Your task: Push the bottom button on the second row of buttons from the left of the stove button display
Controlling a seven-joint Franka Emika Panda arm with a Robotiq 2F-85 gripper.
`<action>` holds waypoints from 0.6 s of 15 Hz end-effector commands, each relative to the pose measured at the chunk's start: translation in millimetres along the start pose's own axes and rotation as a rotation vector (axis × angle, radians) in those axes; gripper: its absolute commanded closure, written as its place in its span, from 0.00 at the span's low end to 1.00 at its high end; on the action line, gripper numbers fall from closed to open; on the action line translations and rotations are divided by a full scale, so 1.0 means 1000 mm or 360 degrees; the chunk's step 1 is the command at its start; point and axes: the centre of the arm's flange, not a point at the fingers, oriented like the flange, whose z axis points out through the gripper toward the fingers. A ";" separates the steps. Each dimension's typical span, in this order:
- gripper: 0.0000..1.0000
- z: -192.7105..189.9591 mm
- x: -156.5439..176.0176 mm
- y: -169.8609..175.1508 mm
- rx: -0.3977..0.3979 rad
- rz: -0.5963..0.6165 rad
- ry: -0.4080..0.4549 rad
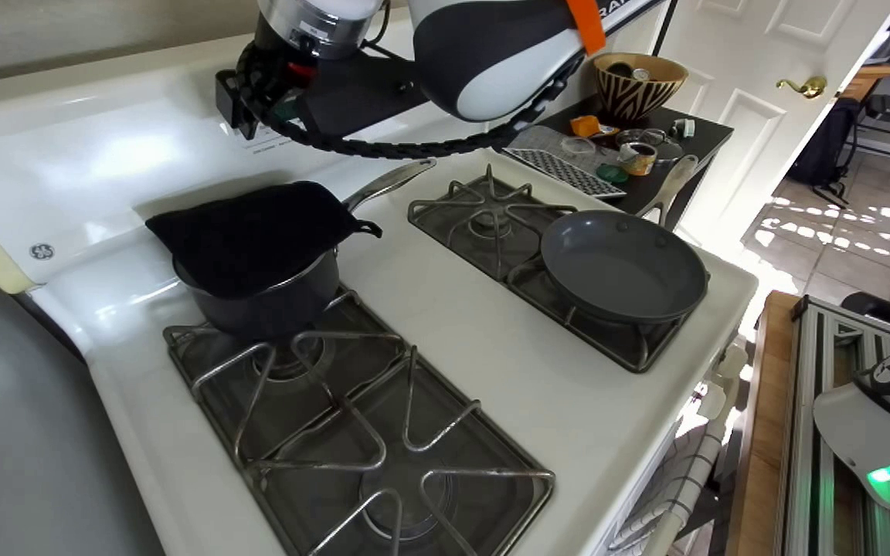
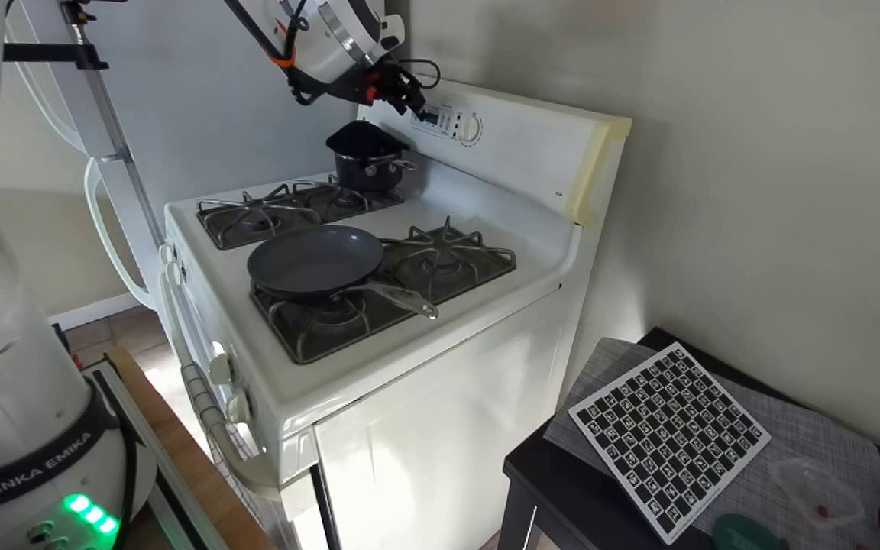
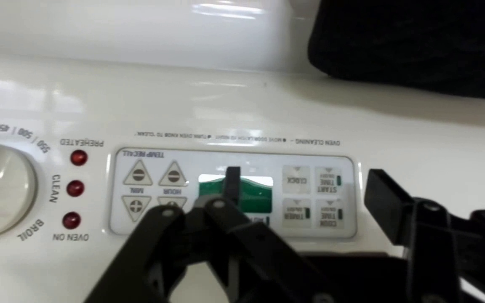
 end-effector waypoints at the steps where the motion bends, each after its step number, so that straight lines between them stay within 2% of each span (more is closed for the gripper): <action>1: 0.00 -0.017 -0.001 0.010 -0.0093 0.0034 -0.0052; 9: 0.00 -0.040 -0.001 0.019 -0.0209 0.0122 -0.0068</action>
